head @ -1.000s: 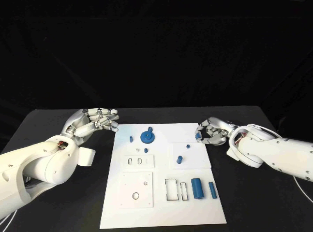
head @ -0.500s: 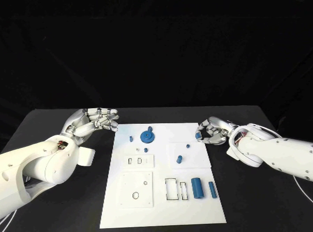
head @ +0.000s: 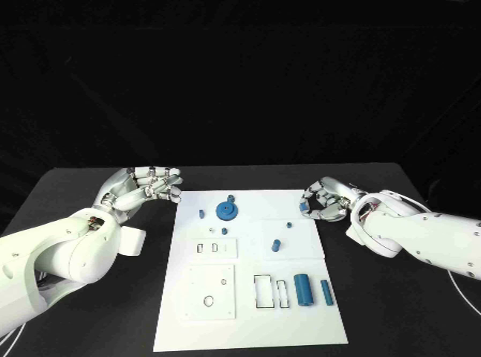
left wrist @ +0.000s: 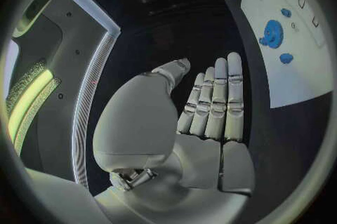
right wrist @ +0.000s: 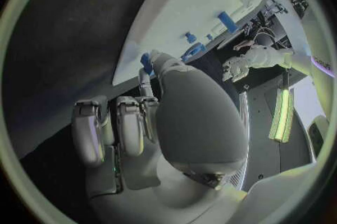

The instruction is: Assemble the parts on the task board

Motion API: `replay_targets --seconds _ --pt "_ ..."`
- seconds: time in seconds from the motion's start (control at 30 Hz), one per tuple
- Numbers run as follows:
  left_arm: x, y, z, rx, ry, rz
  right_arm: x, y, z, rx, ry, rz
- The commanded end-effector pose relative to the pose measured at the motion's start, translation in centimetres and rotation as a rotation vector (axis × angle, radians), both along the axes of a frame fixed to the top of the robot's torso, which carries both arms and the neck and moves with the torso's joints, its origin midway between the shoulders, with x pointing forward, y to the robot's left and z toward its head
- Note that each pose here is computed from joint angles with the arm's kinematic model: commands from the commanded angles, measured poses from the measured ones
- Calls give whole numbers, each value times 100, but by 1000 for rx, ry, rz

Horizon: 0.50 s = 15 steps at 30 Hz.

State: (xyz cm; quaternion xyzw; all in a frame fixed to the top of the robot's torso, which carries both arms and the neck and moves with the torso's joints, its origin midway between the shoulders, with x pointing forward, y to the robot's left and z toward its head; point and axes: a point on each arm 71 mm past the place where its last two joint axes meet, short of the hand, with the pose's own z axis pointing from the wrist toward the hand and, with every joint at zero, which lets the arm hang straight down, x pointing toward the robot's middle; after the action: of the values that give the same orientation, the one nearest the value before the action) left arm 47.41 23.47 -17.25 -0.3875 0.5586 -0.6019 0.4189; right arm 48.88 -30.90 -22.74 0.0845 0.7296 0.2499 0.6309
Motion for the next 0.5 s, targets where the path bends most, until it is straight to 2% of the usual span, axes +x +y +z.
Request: replay_targets --seconds 0.03,0.3,0.5 --pt "-7 -22 13 -6 -5 -20 1 11 17 6 -27 -19" --pt "-7 -18 12 -5 -4 -19 -19 85 41 21 -46 -32" --pt "-5 -18 10 -5 -2 -19 -108 285 101 57 -45 -31"
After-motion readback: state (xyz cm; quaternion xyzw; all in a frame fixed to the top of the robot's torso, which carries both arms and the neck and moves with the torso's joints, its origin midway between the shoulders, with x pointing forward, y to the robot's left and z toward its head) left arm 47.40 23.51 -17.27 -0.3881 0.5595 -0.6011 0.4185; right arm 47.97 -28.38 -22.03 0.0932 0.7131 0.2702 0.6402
